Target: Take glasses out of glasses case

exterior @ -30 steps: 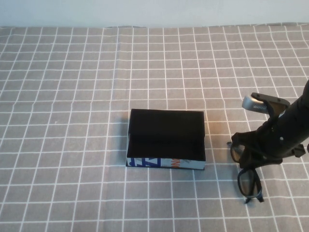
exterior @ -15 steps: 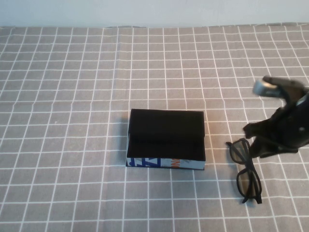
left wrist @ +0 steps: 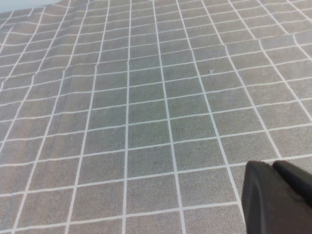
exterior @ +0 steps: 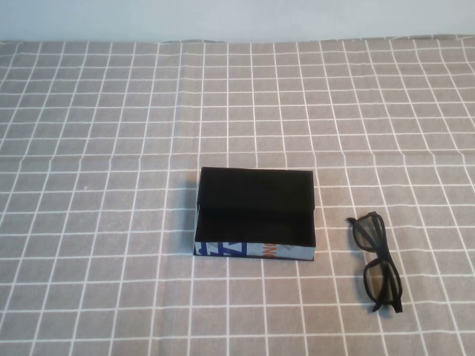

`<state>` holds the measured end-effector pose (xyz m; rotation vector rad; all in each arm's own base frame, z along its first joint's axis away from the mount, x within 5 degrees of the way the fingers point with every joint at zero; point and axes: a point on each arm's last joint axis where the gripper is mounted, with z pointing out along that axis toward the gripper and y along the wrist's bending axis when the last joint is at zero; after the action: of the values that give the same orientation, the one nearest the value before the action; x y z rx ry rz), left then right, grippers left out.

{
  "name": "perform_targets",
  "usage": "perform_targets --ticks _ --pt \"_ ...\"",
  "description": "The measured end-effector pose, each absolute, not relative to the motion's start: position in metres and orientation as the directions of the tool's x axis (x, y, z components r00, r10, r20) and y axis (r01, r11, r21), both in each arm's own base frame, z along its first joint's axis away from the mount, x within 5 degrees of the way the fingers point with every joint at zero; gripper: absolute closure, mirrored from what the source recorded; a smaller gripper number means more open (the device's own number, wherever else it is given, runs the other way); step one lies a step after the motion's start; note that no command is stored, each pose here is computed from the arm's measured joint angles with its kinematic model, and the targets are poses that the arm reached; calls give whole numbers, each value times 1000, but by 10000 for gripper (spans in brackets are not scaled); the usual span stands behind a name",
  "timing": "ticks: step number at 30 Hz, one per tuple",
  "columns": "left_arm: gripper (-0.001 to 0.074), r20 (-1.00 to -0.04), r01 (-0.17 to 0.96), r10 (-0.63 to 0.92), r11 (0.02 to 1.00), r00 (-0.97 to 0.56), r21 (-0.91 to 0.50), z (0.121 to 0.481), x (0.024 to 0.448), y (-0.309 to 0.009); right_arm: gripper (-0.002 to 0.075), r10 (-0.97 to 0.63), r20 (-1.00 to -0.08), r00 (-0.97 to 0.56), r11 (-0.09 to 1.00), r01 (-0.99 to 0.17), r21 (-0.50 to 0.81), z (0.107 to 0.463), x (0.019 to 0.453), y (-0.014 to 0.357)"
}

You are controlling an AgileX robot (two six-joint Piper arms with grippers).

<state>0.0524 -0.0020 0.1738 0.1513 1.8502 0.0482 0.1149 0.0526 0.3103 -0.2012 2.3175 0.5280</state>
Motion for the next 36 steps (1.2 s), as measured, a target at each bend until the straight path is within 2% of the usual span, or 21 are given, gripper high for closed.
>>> perform_targets --ticks 5,12,26,32,36 --pt "739 -953 79 129 991 -274 111 174 52 -2 742 57 -860 -506 892 -361 271 303 47 35" --pt "739 -953 79 129 991 -274 111 174 52 -2 742 126 -932 -341 884 -387 262 288 0 23" --pt "739 -953 79 129 991 -274 111 174 52 -2 742 125 -940 -316 889 -385 248 288 -1 21" --pt "739 -953 79 129 991 -274 111 174 52 -2 743 145 -986 -88 933 -319 166 290 17 14" --pt "739 -953 79 129 991 -274 111 174 52 -2 743 41 -999 34 973 -228 32 262 37 9"
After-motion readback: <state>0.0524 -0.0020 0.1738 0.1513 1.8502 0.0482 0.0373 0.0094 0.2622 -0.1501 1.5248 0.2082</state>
